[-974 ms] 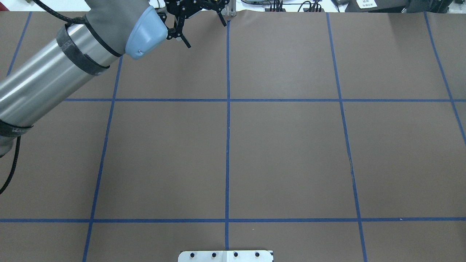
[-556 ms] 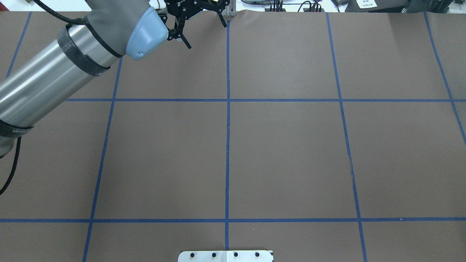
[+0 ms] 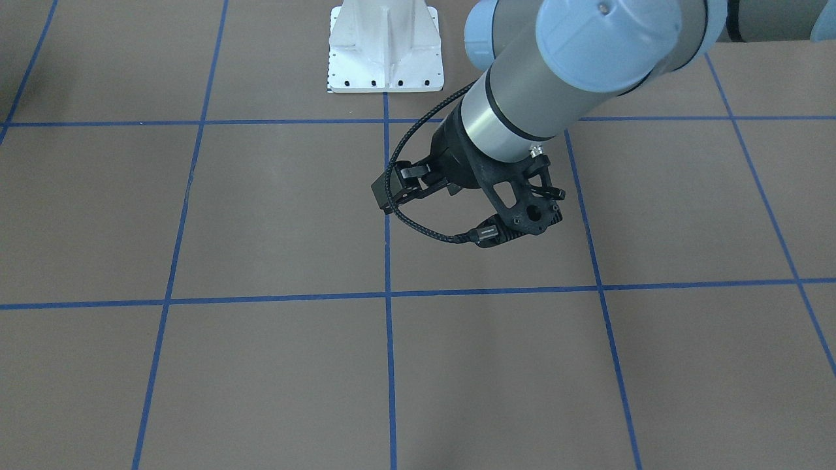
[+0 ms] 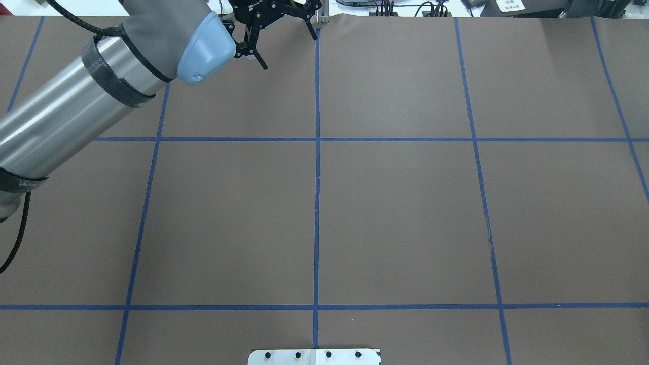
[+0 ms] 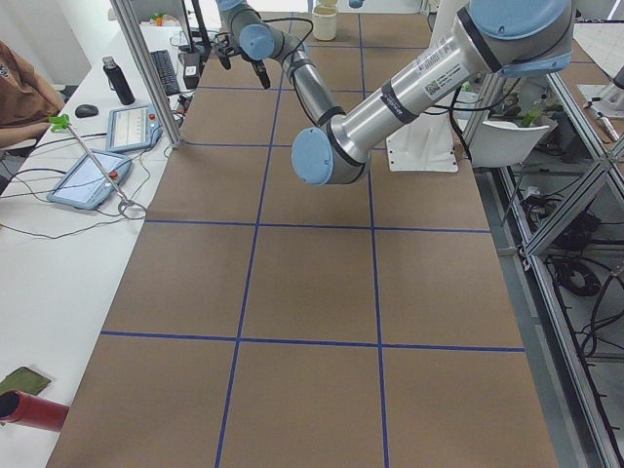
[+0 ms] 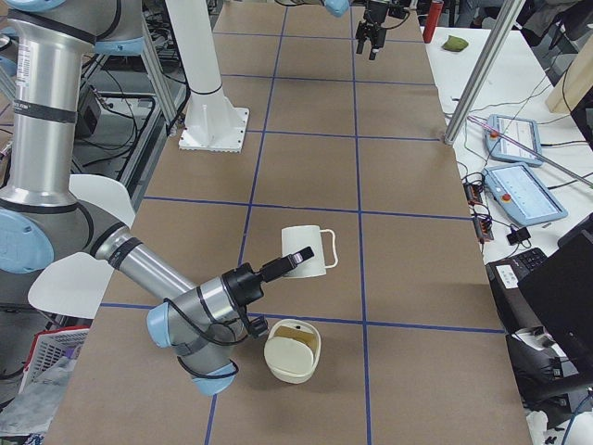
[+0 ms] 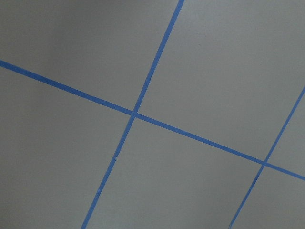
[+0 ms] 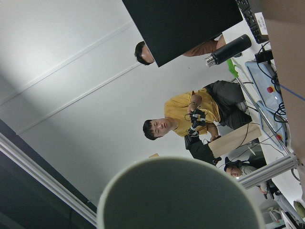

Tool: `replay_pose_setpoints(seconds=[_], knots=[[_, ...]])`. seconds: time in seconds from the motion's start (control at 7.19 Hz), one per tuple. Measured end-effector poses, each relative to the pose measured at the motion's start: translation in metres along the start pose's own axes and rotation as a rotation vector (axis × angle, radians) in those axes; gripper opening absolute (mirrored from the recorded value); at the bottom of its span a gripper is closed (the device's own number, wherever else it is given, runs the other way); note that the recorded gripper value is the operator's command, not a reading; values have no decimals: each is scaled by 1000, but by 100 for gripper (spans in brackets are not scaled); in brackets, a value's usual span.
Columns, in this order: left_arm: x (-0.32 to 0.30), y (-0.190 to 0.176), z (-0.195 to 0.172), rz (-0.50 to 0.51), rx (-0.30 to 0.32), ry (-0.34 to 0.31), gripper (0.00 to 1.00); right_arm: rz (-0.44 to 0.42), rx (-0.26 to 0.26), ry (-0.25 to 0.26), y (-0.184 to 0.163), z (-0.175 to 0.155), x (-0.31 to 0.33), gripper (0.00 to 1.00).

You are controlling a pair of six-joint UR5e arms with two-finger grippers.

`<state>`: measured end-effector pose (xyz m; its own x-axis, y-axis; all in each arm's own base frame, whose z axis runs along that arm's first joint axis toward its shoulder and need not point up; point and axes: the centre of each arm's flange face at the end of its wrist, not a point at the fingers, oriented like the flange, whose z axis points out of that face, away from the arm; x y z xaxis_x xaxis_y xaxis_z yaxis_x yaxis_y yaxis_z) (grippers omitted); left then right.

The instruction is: Left arm hands cup to right arm to dump lemon

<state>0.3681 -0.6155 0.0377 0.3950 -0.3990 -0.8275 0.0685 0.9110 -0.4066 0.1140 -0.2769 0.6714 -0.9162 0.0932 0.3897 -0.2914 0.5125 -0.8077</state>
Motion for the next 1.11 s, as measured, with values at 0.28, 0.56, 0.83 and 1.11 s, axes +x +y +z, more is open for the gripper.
replay_pose_setpoints(seconds=[0.28,0.56,0.83,1.11], knots=[[0,0,1,0,0,0,100,-71,-25,-2,5,9,-3,0],[-1,-1,2,-1,-1,-2,100,-162,-43,4,6,17,-5,0],[-4,-3,4,-3,-2,-5,100,-321,-52,47,5,24,-2,0],[-6,-4,5,-7,-3,-7,100,-475,-50,91,4,27,1,0]])
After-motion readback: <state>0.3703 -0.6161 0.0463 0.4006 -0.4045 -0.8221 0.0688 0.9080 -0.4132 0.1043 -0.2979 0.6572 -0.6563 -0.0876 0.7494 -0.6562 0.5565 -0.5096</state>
